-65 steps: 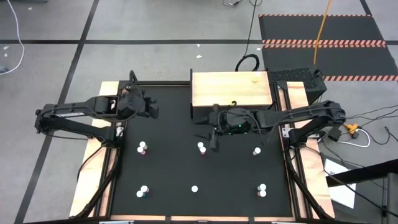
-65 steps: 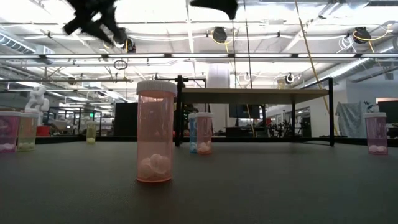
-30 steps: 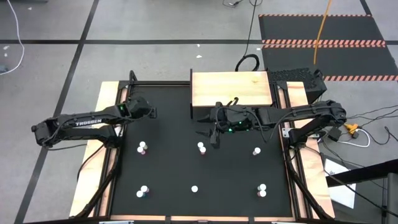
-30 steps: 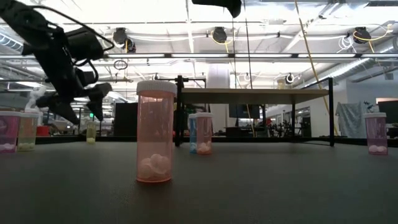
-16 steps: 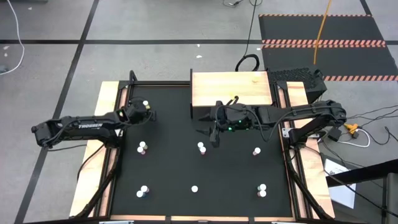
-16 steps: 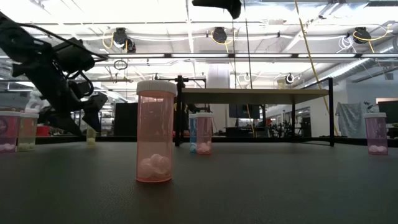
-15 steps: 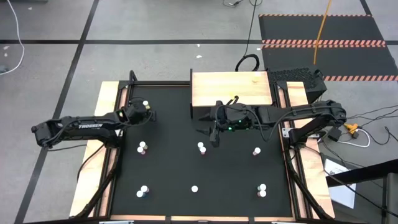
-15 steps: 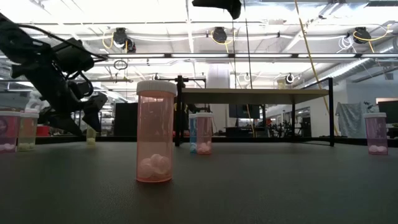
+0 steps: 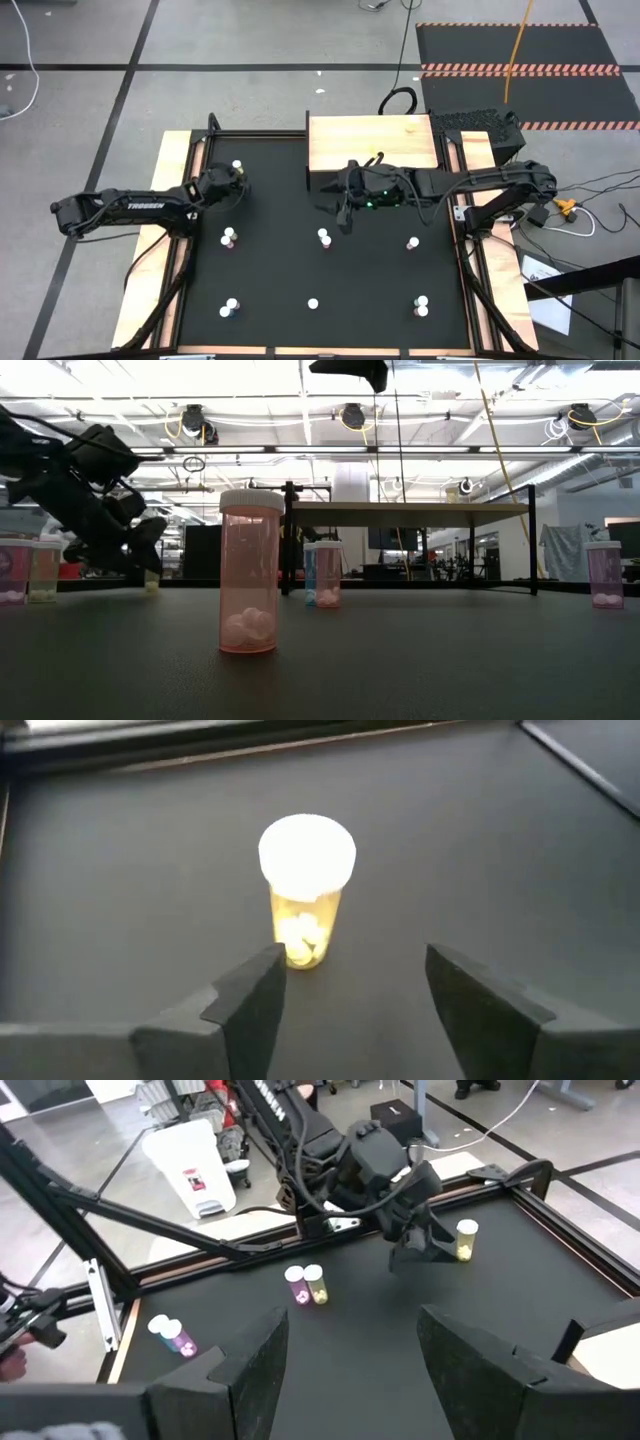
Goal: Pick and place medicine bottles onto shelf by color
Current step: Put the top yellow pill bottle on the shelf aligned with the other yellow pill bottle
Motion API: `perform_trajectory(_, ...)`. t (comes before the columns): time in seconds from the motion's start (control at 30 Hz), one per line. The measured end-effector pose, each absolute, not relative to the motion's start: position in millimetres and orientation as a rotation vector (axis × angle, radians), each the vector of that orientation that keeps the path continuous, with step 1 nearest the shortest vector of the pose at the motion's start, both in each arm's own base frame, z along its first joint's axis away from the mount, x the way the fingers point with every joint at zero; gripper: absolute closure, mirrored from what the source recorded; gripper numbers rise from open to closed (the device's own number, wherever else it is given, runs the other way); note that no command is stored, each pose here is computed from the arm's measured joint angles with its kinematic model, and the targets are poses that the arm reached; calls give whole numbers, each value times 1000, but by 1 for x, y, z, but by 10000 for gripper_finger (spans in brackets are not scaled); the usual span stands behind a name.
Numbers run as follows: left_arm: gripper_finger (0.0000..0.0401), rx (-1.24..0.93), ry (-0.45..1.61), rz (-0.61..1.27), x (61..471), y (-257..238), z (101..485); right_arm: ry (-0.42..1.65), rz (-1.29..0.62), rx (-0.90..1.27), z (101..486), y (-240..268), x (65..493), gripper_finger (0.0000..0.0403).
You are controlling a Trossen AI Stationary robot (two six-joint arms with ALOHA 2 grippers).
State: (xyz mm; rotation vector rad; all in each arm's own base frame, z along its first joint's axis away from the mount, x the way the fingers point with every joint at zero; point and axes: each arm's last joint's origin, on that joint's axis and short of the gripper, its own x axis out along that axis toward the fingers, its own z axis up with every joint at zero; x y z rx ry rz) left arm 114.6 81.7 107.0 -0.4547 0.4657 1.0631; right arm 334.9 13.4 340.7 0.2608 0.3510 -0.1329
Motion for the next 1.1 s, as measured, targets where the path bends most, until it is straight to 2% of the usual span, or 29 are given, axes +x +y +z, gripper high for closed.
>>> perform_trajectory(0.13, 191, -439, 495, 1063, 111, 80, 102, 350, -143, 268, 341, 9, 335, 183)
perform_trajectory(0.3, 202, -435, 505, 1069, 107, 77, 95, 349, -148, 270, 341, 7, 335, 183)
perform_trajectory(0.53, 203, -368, 474, 1044, 110, 79, 100, 348, -156, 272, 341, 4, 335, 183)
perform_trajectory(0.87, 203, -385, 493, 1001, 110, 78, 99, 324, -159, 274, 347, 2, 330, 183)
perform_trajectory(1.1, 182, -386, 497, 983, 111, 78, 99, 310, -165, 282, 352, 2, 325, 183)
